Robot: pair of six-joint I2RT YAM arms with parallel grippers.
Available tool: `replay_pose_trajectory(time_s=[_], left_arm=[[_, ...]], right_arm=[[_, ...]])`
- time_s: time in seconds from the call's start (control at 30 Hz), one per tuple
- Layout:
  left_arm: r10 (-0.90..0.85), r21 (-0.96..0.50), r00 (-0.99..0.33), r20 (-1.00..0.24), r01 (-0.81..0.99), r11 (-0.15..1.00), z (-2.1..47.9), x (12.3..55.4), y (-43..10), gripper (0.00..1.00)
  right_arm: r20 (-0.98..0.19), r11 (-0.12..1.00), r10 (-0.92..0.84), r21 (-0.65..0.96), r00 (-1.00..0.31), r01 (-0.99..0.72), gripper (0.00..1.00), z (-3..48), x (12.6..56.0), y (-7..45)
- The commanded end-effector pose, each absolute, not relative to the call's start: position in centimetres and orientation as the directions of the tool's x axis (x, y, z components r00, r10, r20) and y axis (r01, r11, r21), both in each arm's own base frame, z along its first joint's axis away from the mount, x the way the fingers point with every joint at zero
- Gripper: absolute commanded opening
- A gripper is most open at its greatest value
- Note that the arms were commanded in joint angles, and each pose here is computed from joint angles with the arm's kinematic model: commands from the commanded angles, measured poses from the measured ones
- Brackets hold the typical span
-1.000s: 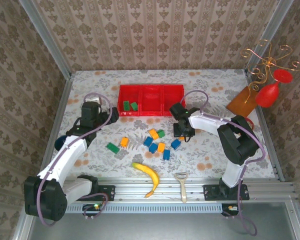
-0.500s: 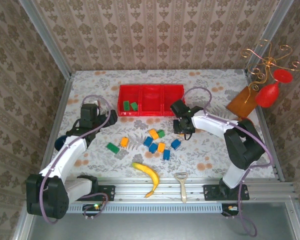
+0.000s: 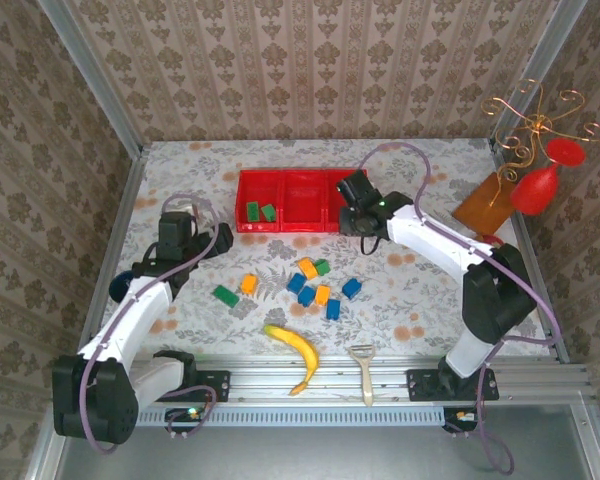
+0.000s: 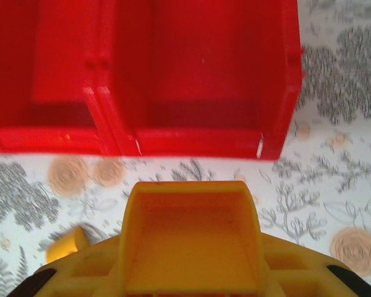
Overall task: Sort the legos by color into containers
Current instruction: Place the lego in the container.
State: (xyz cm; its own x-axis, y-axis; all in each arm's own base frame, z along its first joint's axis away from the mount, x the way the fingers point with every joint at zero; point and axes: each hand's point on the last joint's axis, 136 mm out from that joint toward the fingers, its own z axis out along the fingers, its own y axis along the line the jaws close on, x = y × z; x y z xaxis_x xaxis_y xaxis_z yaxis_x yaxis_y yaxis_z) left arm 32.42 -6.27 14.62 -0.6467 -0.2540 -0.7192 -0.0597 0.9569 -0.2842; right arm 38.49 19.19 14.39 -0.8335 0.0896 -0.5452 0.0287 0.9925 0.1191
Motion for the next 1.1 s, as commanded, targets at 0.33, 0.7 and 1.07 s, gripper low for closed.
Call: replay_pose_trajectory(time_s=[0.33, 0.7, 1.07], left_arm=[[-0.285, -0.315, -0.642, -0.711, -0.071, 0.946, 14.5, 31.6, -5.9, 1.00], [-0.293, -0.322, -0.641, -0.709, -0.075, 0.944, 14.5, 31.4, -5.6, 1.00], [-0.300, -0.329, -0.647, -0.701, -0.080, 0.941, 14.2, 31.5, -5.5, 1.00]], right_arm=[[-0.580, 0.996, -0.053, -0.086, -0.813, -0.004, 0.18, 14.3, 43.9, 19.8], [-0.569, 0.987, -0.082, -0.160, -0.818, 0.012, 0.21, 12.6, 47.5, 19.4], [-0.535, 0.987, -0.071, -0.158, -0.842, 0.017, 0.38, 10.4, 48.8, 19.3]])
